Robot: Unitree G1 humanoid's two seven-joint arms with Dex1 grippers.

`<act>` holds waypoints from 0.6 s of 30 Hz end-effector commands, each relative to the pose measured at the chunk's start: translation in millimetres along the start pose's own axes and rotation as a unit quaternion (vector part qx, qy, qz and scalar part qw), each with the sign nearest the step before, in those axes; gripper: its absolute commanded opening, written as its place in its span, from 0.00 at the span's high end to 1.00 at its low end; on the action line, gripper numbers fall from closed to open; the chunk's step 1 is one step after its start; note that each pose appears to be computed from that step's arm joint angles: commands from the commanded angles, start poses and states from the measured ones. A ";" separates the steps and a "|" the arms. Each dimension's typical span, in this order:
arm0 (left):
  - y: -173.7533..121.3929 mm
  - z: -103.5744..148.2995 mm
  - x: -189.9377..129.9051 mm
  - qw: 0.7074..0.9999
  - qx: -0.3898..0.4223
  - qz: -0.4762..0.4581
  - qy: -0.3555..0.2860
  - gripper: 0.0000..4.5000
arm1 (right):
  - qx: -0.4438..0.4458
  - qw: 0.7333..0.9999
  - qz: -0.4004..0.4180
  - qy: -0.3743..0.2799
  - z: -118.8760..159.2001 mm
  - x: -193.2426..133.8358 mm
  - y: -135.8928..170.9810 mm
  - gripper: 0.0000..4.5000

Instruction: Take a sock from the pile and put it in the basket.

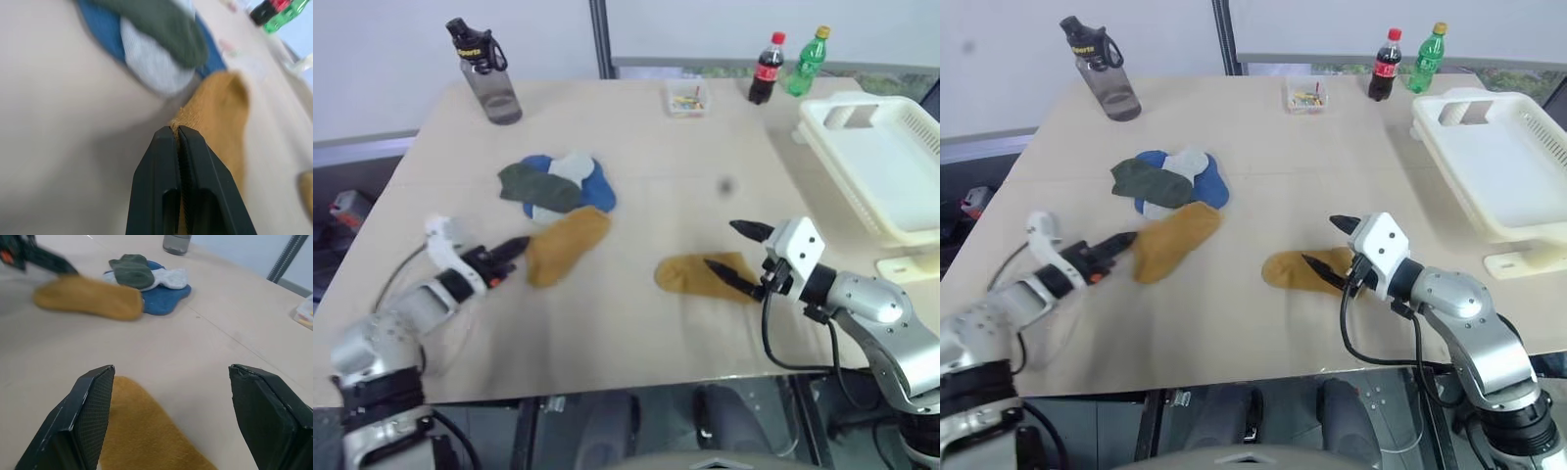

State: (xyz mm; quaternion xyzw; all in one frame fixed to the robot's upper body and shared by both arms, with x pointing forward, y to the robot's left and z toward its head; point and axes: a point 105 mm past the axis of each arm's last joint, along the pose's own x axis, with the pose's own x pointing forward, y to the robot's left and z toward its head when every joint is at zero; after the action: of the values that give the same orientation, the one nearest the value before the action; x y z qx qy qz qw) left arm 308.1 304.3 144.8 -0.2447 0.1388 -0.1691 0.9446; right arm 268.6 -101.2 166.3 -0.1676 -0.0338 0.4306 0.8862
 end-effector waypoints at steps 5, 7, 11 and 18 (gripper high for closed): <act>-47.7 77.5 -50.2 0.994 0.019 -0.074 0.076 0.97 | -0.016 0.999 0.008 -0.031 12.0 4.7 -1.1 0.15; -55.7 71.1 -47.0 0.988 0.051 -0.060 0.134 0.97 | -0.015 0.999 0.009 -0.032 11.5 6.0 -0.5 0.15; -71.2 17.9 -10.8 0.966 0.058 -0.056 0.247 0.97 | -0.014 0.999 0.005 -0.033 11.1 7.0 0.3 0.15; -109.9 -90.9 80.3 0.962 0.010 -0.054 0.266 0.97 | -0.013 1.000 -0.020 -0.020 9.5 -1.9 2.9 0.15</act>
State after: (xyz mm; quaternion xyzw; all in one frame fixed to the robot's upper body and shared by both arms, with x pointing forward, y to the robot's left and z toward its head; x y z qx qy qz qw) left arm 304.9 149.9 112.4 -0.1954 0.3996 -0.3329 0.8314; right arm 270.8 -97.2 163.0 -0.1583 -0.0385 0.4251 0.8903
